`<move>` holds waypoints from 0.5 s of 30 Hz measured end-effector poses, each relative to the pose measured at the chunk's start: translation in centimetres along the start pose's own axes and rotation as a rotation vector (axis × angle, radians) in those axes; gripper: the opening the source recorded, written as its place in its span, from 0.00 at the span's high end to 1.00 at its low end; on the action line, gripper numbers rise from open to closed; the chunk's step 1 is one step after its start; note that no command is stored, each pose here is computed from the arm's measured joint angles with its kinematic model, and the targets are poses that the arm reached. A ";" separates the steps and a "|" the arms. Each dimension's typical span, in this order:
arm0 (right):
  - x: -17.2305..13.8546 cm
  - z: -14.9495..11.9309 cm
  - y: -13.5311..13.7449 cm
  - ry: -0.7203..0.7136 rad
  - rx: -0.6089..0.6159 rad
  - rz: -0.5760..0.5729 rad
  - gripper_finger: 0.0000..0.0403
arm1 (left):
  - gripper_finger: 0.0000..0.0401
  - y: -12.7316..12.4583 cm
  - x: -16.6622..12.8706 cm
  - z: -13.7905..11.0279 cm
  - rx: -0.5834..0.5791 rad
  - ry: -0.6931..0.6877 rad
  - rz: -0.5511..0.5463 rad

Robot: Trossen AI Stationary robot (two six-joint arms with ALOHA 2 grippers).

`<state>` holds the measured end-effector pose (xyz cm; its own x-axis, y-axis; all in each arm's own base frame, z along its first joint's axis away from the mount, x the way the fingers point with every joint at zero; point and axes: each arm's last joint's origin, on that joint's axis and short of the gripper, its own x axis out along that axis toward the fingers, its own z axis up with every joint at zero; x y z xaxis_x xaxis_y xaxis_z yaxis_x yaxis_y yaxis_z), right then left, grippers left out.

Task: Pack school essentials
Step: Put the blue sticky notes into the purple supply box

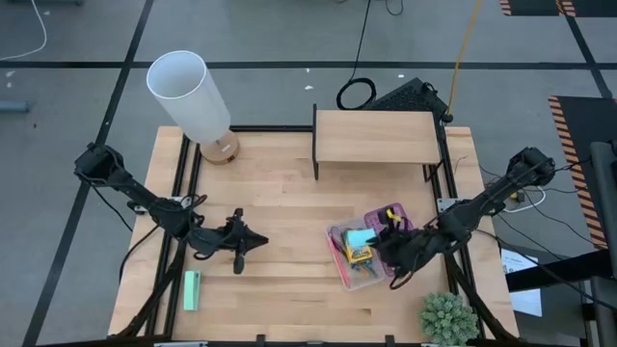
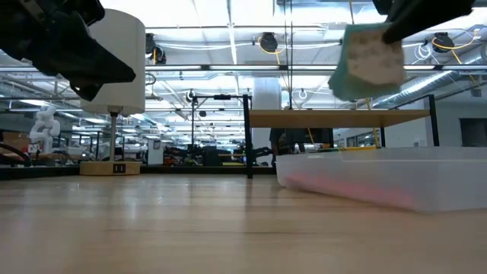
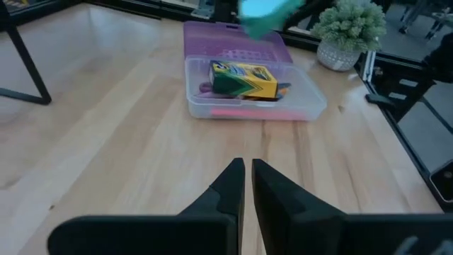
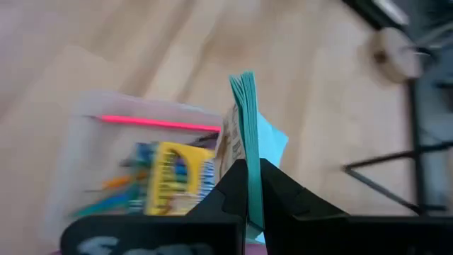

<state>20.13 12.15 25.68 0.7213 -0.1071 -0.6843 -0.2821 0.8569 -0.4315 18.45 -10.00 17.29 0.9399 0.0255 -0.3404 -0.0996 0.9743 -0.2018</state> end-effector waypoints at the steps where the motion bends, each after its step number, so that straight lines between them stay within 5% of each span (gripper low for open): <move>1: -0.1 0.0 0.0 -0.012 0.004 0.034 0.97 | 0.92 0.0 0.0 0.0 -0.002 -0.002 0.001; 5: -0.3 0.4 0.3 -0.065 0.025 0.130 0.97 | 0.92 0.0 0.0 0.0 0.009 0.000 0.001; 15: 1.3 0.9 1.5 -0.039 0.104 0.141 0.97 | 0.92 0.3 0.2 0.2 0.028 -0.008 0.013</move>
<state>21.22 13.72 24.62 0.7040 0.0357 -0.7093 -0.3169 0.9096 -0.2688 18.68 -9.64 17.35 0.9412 0.0399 -0.3355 -0.1026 0.9799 -0.1711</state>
